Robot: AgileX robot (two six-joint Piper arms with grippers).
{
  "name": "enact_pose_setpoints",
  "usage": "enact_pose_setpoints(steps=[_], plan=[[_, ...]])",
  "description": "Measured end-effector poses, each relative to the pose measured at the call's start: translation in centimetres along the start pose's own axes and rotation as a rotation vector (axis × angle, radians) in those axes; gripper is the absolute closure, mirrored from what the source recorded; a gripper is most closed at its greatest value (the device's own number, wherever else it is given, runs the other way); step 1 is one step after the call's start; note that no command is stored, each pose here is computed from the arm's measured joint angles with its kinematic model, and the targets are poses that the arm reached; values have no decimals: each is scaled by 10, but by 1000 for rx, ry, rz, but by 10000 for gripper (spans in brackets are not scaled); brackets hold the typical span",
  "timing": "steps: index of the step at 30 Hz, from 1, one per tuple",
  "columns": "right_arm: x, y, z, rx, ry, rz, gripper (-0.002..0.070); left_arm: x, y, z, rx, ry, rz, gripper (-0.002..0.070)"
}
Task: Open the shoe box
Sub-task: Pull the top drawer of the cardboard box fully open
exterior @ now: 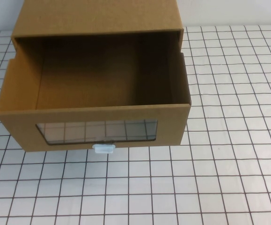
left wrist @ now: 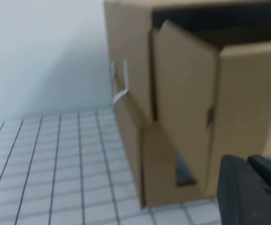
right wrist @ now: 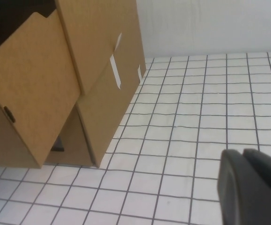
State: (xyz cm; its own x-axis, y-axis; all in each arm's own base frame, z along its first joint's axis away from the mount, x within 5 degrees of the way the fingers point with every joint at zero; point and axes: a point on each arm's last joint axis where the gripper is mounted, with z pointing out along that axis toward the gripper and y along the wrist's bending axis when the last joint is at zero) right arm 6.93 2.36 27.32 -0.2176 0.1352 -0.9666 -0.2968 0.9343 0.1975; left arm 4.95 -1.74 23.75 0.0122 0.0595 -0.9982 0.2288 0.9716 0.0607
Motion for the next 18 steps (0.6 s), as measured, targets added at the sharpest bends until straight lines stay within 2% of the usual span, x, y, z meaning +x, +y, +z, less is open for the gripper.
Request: enact_pose_setpoints(steps=[7, 18], plan=[[1, 0, 1, -9, -17, 1, 689, 40, 7, 7, -87, 32, -25, 677], [1, 0, 1, -9, -18, 1, 689, 46, 2, 7, -41, 92, -14, 677]])
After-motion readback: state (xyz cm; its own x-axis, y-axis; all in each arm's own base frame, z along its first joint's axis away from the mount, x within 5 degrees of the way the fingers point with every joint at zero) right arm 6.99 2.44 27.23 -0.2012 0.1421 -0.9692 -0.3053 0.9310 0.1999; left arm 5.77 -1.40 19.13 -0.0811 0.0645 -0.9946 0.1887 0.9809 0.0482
